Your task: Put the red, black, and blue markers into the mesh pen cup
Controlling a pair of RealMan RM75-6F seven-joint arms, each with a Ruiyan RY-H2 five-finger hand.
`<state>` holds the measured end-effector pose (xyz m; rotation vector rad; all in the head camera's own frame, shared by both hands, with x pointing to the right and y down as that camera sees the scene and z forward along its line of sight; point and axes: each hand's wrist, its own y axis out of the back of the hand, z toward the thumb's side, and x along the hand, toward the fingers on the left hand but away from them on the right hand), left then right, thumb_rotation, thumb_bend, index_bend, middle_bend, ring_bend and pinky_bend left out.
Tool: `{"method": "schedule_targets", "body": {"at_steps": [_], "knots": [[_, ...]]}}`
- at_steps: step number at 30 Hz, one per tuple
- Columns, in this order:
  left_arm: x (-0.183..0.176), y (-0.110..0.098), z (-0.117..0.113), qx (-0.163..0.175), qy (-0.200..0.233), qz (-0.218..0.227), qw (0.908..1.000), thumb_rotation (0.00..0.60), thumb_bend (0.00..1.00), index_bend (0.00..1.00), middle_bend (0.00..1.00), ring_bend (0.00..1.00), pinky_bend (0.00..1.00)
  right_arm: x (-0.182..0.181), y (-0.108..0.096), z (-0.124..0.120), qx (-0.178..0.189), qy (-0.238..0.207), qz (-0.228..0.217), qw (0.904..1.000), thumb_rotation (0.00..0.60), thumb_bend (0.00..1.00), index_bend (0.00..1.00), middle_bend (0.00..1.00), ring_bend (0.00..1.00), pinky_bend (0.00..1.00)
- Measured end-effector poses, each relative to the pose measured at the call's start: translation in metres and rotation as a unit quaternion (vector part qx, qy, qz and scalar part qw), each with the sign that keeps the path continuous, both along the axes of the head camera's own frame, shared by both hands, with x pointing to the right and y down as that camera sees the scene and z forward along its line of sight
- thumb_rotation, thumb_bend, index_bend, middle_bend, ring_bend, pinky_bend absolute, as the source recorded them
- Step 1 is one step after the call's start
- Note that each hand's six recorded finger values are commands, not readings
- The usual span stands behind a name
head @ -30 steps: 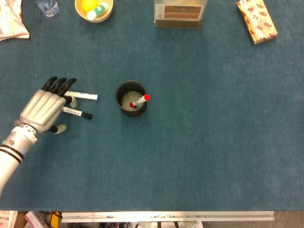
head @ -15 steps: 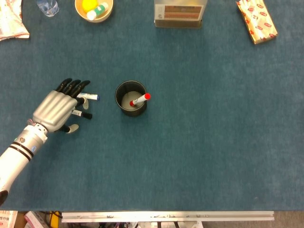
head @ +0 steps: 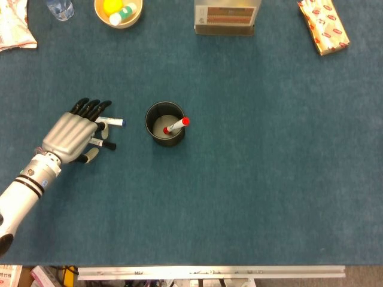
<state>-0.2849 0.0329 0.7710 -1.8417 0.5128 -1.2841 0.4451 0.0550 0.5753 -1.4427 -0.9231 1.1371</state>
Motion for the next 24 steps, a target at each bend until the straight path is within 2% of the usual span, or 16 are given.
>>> {"method": "schedule_targets", "body": {"at_steps": [24], "knots": [[-0.0066, -0.0016, 0.0100, -0.006, -0.014, -0.006, 0.9999, 0.600, 0.33, 0.46, 0.00, 0.00, 0.01, 0.0018, 0.0009, 0.0024, -0.003, 0.000, 0.003, 1.0000, 0.600, 0.00, 0.14, 0.17, 0.13, 0.30]]}}
